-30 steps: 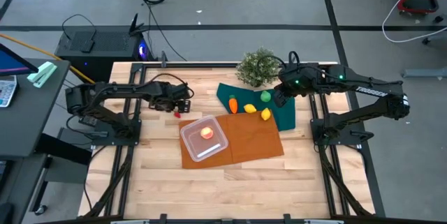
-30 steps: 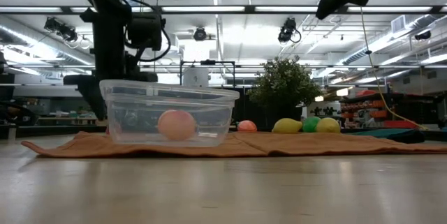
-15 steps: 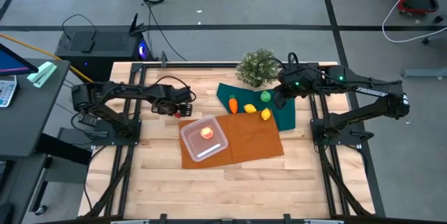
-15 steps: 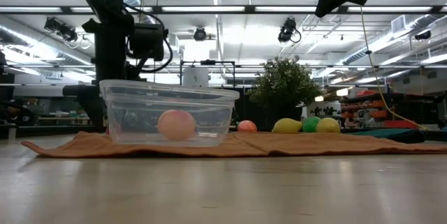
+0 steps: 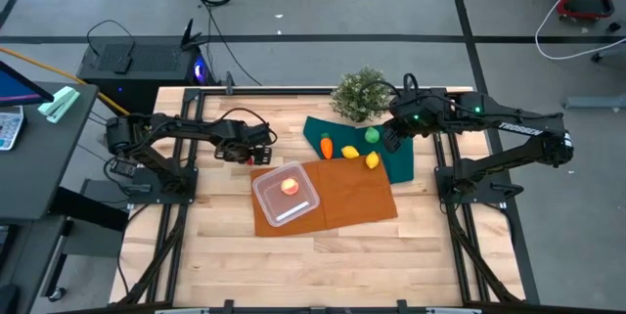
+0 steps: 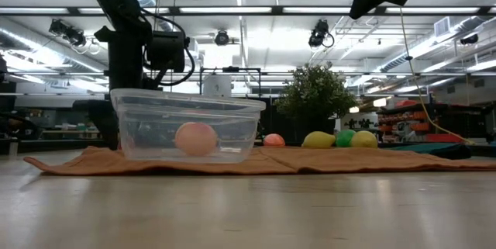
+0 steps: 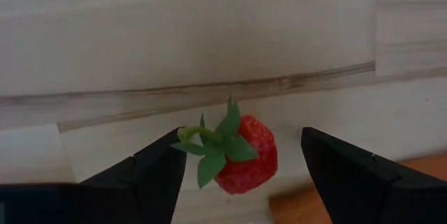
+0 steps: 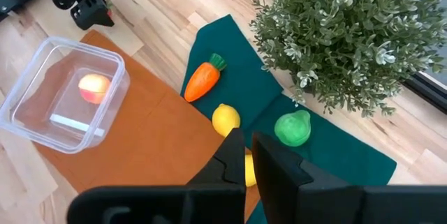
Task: Pick and placing Produce into tupperware
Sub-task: Put the red strawberry into the transparent bin
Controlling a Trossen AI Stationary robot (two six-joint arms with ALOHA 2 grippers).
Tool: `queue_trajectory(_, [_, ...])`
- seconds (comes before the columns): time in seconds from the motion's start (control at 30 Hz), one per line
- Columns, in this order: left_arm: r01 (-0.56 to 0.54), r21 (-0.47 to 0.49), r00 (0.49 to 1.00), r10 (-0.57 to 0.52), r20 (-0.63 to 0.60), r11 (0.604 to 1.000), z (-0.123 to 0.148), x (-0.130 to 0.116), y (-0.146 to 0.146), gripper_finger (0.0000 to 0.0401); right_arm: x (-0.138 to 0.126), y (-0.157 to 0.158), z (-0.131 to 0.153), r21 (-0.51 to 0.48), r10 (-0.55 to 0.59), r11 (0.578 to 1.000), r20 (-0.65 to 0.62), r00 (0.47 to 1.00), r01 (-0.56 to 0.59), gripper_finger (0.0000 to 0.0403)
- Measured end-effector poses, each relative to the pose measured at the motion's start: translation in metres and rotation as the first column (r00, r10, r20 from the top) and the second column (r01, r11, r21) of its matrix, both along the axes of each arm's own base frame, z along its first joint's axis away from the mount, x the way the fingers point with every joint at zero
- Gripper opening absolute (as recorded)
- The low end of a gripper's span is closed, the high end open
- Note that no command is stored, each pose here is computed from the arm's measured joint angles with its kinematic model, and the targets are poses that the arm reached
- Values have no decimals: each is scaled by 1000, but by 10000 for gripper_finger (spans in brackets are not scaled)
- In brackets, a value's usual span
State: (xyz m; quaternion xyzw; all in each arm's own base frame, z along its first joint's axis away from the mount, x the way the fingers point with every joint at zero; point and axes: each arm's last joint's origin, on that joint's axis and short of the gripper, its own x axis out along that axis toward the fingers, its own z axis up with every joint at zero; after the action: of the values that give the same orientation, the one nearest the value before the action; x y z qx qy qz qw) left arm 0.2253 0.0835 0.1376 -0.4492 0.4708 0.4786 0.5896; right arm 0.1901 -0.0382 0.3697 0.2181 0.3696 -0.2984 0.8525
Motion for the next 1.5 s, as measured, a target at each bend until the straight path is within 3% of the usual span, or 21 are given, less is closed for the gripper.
queue_trajectory(0.6, [33, 4, 999, -33, -3, 999, 0, 0, 0, 153, 0, 0, 0, -1, -1, 1000, 0, 1000, 1, 1])
queue_trajectory(0.9, [88, -4, 996, -88, 20, 996, 5, 5, 1, 171, 0, 0, 0, -1, -1, 1000, 1, 1000, 1, 1])
queue_trajectory(1.03, [108, 9, 993, -108, 43, 994, 13, 12, 3, 162, 0, 0, 0, -1, -1, 1000, 1, 1000, 1, 1])
queue_trajectory(1.2, [159, 40, 984, -162, 80, 986, 32, 25, 8, 145, 0, 0, 0, -1, -1, 1000, 1, 1000, 1, 1])
queue_trajectory(1.5, [290, 111, 937, -305, 170, 951, 89, 54, 10, 166, 0, 0, 0, -3, 0, 1000, -1, 1000, 0, 1])
